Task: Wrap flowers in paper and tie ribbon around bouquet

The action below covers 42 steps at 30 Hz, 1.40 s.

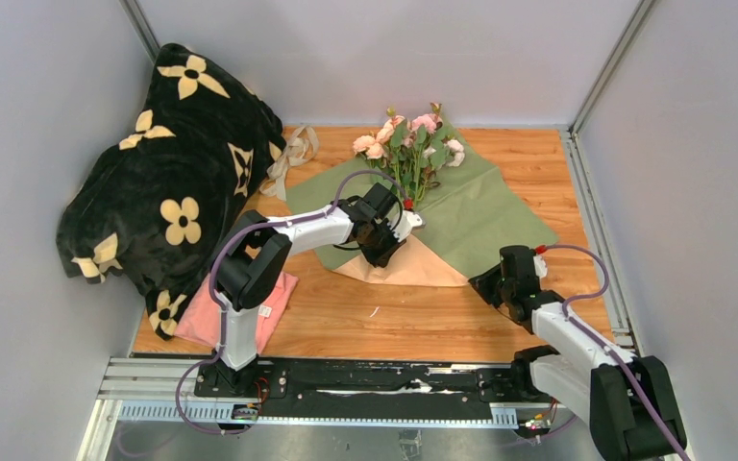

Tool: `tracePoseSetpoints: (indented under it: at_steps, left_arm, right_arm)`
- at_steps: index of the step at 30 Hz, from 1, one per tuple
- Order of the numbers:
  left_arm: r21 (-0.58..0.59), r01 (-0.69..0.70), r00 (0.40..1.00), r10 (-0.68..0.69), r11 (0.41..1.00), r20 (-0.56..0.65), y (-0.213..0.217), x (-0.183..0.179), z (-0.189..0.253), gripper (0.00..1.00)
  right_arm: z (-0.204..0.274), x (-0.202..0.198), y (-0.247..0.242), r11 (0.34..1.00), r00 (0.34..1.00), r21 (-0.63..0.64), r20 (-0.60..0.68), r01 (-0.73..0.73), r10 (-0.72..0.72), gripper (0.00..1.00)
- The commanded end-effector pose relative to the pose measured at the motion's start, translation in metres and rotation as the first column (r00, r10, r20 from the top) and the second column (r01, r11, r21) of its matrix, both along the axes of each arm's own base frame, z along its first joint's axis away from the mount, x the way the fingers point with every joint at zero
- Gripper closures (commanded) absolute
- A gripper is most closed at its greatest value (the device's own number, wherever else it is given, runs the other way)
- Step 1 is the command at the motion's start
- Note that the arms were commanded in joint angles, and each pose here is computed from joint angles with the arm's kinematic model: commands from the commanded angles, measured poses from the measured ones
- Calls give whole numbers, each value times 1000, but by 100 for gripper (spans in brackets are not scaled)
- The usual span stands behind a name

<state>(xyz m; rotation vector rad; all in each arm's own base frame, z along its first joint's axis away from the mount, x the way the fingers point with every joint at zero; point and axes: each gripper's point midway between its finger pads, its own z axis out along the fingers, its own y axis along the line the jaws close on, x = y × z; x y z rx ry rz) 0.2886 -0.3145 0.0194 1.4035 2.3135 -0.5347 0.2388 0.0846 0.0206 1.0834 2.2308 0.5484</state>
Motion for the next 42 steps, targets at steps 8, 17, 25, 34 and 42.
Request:
tracePoseSetpoints:
  at_steps: [8,17,25,34,42]
  left_arm:
    - [-27,39,999,-38,999,25,-18,4,29,90]
    - [-42,37,999,-38,998,-38,-47,14,3,82]
    - [1,9,995,-9,1000,-104,-51,16,-31,82]
    - [4,1,994,-1,1000,-113,-47,15,-36,80]
    - [-4,-15,995,15,1000,-97,-48,20,-32,78]
  right_arm:
    - [-1,-8,-23,956,993,-269,-56,-119,107,100]
    - [43,2,-27,828,977,-529,-13,-188,214,100]
    - [90,27,14,528,855,-779,-21,-339,519,100]
    - [135,49,91,329,646,-879,33,-344,763,100]
    - [93,17,48,752,887,-626,205,-206,413,41]
